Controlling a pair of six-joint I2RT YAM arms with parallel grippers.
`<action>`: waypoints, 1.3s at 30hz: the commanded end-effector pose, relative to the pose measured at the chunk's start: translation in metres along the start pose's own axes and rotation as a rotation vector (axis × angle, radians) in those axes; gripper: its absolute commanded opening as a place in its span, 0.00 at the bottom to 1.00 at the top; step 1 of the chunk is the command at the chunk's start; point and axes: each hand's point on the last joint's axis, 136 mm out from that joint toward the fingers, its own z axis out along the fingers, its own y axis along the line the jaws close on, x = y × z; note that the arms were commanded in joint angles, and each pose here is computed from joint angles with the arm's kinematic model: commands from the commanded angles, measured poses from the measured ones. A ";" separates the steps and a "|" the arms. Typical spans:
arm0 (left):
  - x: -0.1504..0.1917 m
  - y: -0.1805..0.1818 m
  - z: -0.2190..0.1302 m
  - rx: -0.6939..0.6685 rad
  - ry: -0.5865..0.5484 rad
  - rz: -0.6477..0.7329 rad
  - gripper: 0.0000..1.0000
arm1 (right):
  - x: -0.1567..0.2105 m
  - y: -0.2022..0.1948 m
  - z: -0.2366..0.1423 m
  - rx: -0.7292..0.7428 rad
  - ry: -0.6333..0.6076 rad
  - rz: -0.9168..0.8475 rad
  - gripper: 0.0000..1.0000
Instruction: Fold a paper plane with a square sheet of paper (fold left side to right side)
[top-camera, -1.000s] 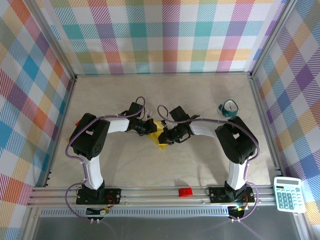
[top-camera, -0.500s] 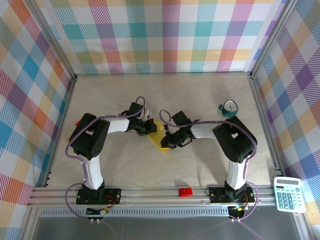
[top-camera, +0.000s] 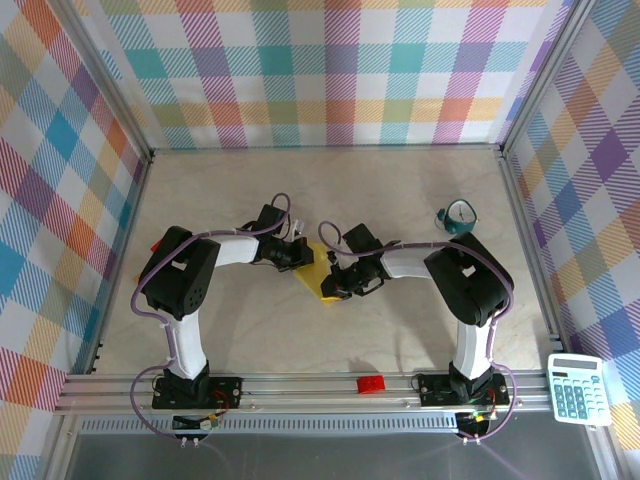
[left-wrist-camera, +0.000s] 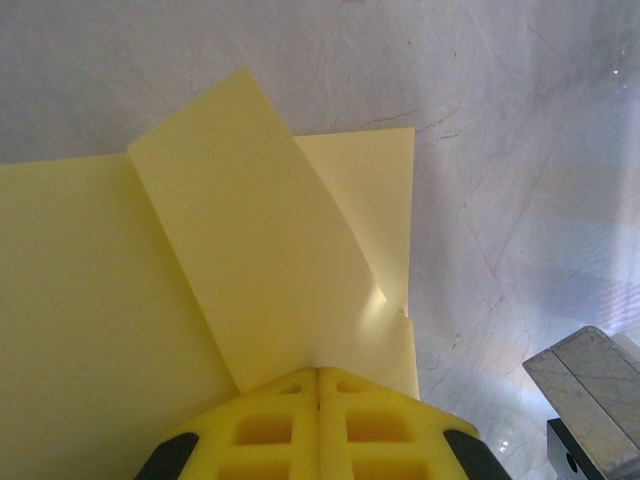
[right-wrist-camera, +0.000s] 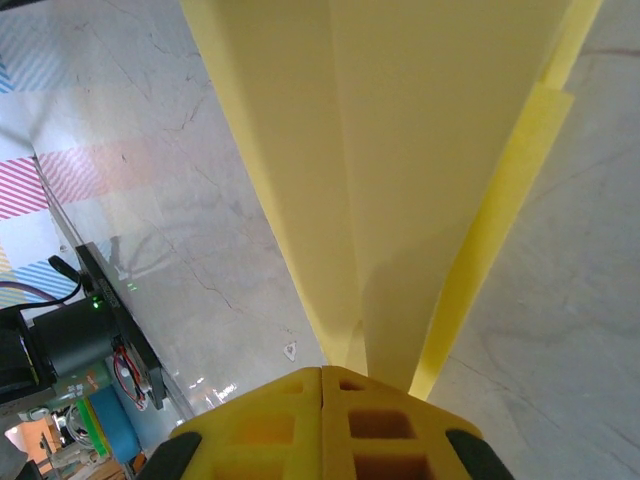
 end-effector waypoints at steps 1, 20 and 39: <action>0.026 0.037 0.003 -0.145 0.066 -0.057 0.00 | 0.013 -0.007 0.008 -0.001 0.045 0.025 0.00; 0.027 0.040 0.003 -0.154 0.065 -0.059 0.00 | 0.027 -0.012 0.011 0.019 0.081 0.045 0.00; 0.026 0.039 0.001 -0.155 0.061 -0.053 0.00 | 0.039 0.003 -0.005 0.003 0.069 0.027 0.00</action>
